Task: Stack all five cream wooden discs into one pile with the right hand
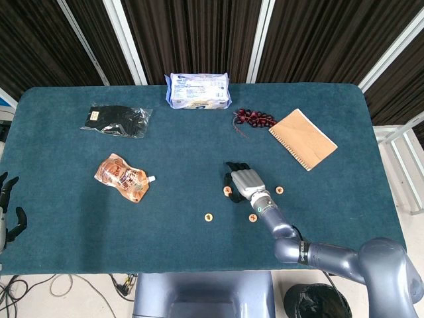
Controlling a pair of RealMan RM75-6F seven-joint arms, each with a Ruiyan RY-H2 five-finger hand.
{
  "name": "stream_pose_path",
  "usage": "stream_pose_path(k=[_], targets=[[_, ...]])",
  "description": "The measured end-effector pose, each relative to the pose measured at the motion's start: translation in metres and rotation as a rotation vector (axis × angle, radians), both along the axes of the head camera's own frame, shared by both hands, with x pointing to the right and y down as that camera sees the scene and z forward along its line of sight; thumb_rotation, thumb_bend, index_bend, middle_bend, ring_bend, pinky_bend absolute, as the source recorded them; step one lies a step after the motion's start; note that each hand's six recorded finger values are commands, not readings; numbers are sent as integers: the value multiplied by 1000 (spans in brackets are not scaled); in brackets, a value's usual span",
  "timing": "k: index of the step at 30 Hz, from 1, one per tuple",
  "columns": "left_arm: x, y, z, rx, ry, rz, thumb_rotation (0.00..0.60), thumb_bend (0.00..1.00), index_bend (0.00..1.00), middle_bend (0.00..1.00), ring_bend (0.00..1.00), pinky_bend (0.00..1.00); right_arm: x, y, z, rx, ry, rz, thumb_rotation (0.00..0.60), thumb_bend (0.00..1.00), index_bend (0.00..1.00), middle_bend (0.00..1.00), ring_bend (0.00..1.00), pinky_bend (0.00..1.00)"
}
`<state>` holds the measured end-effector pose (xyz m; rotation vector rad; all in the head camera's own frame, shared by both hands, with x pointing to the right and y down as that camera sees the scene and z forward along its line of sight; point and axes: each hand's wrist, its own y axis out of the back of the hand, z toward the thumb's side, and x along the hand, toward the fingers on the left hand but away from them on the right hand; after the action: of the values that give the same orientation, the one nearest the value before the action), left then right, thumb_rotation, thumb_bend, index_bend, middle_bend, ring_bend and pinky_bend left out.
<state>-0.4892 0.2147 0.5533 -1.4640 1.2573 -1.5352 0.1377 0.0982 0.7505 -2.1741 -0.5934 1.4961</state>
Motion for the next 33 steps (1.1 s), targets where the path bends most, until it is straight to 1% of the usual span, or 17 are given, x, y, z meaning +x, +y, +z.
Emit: stream_pose_path(k=[33], targets=[[0, 0, 0, -1, -1, -4, 600, 624, 134, 0, 0, 0, 1, 3, -7, -3, -14, -6, 600, 475, 413, 0, 0, 0]])
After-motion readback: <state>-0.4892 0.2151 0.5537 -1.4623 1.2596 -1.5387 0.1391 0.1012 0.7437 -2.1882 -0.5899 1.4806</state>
